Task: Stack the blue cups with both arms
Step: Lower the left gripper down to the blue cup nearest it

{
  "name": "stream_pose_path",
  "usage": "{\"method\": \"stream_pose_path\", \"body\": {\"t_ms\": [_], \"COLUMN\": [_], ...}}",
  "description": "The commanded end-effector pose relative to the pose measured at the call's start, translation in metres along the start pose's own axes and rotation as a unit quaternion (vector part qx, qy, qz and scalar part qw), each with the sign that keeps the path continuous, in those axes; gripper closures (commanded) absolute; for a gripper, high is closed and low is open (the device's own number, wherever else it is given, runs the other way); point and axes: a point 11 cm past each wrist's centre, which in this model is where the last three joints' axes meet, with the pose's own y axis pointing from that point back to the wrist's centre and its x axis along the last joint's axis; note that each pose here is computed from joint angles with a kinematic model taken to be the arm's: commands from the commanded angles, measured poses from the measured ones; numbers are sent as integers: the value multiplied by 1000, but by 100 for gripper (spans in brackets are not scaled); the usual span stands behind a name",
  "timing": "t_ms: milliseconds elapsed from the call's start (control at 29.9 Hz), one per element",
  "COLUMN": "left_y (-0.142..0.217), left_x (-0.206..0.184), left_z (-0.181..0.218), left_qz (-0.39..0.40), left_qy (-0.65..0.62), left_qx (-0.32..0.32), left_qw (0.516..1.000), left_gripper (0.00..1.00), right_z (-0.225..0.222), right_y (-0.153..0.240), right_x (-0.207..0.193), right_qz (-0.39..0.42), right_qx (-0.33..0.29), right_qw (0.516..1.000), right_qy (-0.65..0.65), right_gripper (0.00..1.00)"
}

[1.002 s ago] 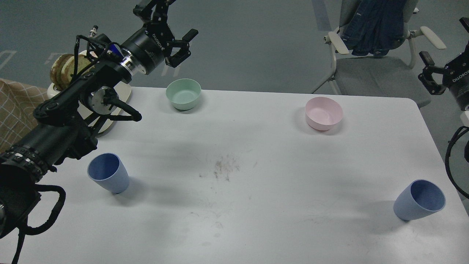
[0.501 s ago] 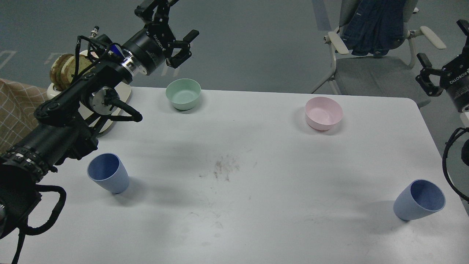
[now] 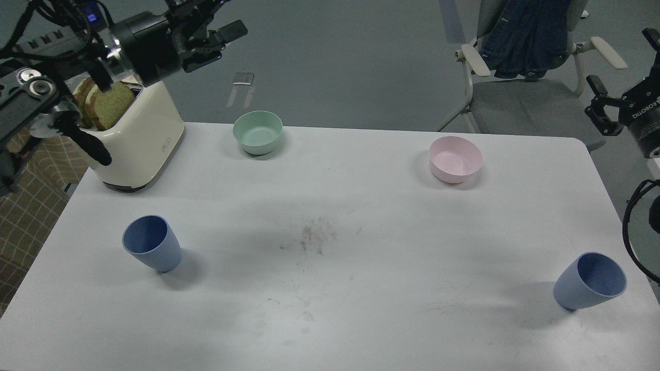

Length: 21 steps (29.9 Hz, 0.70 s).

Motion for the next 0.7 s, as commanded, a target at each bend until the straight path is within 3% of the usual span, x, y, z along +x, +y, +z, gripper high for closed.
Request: {"method": "stream_pose_path", "body": {"t_ms": [0,234,301,668], "left_y": [37,94,110,146], "left_x": [-2,-18,-32,-86], "left_z": [14,11,-10,-72], "left_qz": [-39,-98,-138,-292], "left_qy": [-109,-183,-209,-289], "left_qx": [55,142,190,273], "left_qw": [992,968,949,870], "left_gripper": [13,12,11,11], "right_z": [0,7,11,12], "right_y": [-1,-2,-3,-2], "right_x": [-1,-5,-7,-8], "right_qz": [-1,-3,-5,-5], "right_qx": [1,-2,-3,-4], "right_qw": [1000,1000,1000,1000], "right_qy": [-1,-9,-13,-14], "right_gripper": [0,0,0,0]}}
